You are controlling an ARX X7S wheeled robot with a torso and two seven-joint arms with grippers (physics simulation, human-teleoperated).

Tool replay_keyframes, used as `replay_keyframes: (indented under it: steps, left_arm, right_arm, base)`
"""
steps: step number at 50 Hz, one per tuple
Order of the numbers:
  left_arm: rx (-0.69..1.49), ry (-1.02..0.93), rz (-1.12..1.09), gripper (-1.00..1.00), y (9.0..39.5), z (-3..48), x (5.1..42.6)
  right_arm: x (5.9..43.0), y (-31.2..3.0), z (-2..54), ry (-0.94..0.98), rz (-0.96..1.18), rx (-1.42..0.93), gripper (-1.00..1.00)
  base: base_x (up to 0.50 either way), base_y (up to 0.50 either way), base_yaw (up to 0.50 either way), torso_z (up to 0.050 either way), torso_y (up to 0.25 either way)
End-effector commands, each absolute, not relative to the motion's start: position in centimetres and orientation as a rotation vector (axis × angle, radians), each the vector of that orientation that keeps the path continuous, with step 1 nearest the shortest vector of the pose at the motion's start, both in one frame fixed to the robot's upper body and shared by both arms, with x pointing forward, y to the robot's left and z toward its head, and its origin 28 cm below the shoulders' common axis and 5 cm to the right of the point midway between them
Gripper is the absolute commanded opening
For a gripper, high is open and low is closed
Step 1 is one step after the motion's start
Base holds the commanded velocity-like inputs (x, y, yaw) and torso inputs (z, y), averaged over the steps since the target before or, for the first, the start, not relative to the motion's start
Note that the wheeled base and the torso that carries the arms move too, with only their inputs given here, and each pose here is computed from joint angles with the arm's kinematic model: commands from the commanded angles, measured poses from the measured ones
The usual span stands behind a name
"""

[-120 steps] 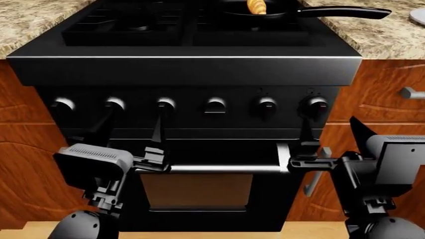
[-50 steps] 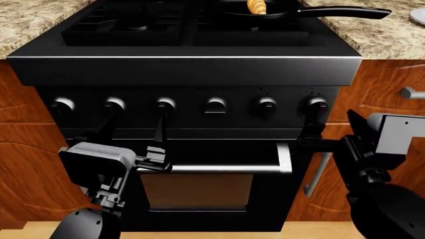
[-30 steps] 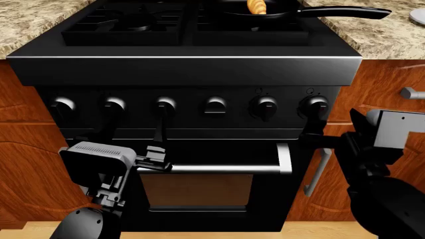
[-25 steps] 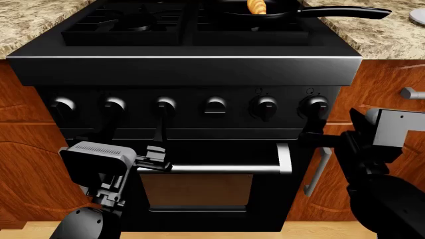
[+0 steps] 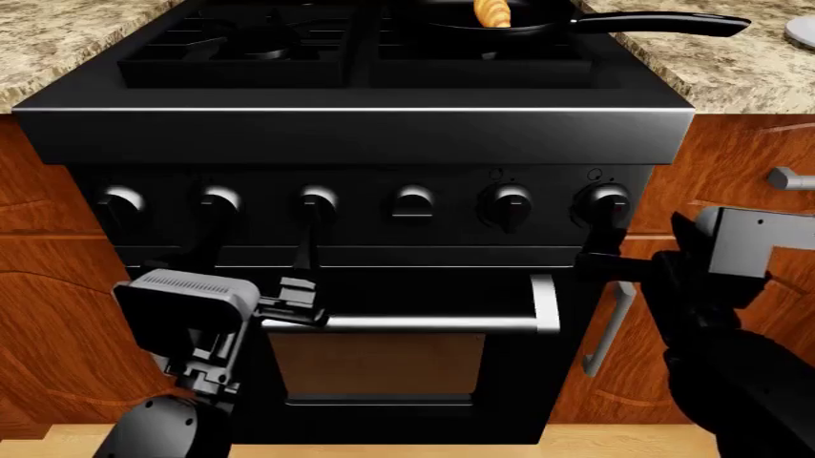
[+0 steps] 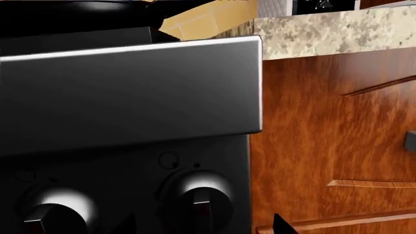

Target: Pick the croissant and place it on the pan. Then turn on the stove to warm the croissant.

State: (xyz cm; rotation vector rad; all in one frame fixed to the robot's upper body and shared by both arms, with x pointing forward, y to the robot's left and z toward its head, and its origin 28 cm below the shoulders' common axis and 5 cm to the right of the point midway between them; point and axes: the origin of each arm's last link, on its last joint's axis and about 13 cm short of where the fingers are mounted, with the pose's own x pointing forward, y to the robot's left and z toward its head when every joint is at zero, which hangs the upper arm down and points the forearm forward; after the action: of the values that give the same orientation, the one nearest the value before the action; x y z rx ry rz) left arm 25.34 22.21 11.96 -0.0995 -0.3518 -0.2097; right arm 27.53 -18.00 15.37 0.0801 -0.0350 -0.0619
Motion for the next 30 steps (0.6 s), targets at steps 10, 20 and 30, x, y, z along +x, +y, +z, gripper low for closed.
replay_keyframes:
  steps: [10, 20, 30]
  left_arm:
    - [-0.115, -0.341, -0.212, 1.0, 22.3, 12.1, 25.3]
    - [-0.114, -0.339, -0.209, 1.0, 22.3, 12.1, 25.4]
    - [-0.116, -0.339, -0.209, 1.0, 22.3, 12.1, 25.4]
  right_arm:
    - [28.8, -18.4, 14.6, -0.003, -0.071, 0.078, 1.0]
    - [29.4, -18.5, 14.4, 0.009, -0.06, 0.078, 1.0]
    - [29.9, -18.5, 14.3, 0.016, -0.05, 0.079, 1.0]
  base:
    - [0.0, 0.0, 0.0, 0.0, 0.0]
    - [0.0, 0.0, 0.0, 0.0, 0.0]
    - [0.0, 0.0, 0.0, 0.0, 0.0]
